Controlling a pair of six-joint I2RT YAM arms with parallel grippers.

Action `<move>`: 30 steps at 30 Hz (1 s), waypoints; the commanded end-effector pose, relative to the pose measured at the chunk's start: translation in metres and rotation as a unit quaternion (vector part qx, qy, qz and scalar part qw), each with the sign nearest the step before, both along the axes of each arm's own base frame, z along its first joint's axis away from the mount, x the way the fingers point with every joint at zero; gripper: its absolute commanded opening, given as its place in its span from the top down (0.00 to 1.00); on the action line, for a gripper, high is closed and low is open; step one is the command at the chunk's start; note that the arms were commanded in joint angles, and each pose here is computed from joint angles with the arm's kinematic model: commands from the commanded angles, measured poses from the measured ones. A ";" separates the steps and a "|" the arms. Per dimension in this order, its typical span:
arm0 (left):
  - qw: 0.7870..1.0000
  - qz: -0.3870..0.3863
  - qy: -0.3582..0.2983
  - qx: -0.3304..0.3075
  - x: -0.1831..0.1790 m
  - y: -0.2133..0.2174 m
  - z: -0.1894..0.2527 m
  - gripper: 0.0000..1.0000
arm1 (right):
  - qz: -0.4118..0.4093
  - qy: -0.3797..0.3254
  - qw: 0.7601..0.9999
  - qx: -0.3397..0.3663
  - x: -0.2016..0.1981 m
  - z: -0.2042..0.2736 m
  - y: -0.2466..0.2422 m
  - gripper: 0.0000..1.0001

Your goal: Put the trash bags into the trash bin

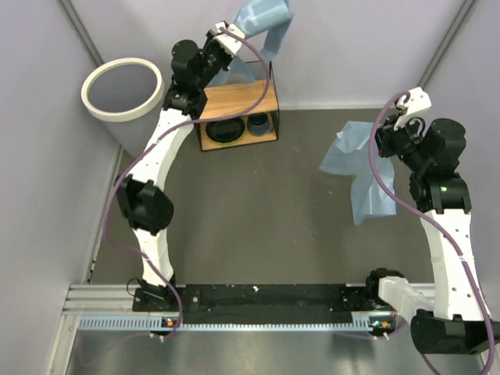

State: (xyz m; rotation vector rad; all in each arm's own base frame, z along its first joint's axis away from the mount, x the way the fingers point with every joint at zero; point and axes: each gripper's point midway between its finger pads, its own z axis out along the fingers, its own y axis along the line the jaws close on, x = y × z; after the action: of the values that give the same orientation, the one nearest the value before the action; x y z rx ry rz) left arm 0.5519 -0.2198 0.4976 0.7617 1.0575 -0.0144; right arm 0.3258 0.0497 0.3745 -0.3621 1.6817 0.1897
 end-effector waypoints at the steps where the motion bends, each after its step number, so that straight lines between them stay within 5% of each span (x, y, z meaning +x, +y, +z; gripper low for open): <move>1: 1.000 -0.008 0.000 -0.006 0.036 0.003 -0.036 1.00 | -0.010 -0.009 1.000 -0.005 0.004 0.001 -0.006 1.00; 8: 0.997 0.021 0.035 0.072 0.080 0.010 -0.129 1.00 | -0.007 0.001 1.000 -0.002 0.006 -0.005 -0.005 1.00; 22: 0.979 0.031 0.115 0.163 0.090 0.046 -0.218 0.98 | -0.001 0.003 1.000 0.002 0.005 -0.004 -0.002 1.00; 26: 0.981 0.001 0.130 0.145 0.068 0.040 -0.206 0.46 | 0.009 0.001 1.000 0.004 0.003 0.000 0.001 1.00; 30: 0.984 -0.032 0.133 0.114 0.043 0.033 -0.177 0.22 | 0.026 0.003 1.000 0.011 0.003 0.002 0.008 1.00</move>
State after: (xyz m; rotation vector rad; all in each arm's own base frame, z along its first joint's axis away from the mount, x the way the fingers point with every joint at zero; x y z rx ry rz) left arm 0.6293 -0.1752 0.2304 1.0602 1.4490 0.0192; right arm 0.3297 0.0528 0.3587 -0.3725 1.7196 0.2164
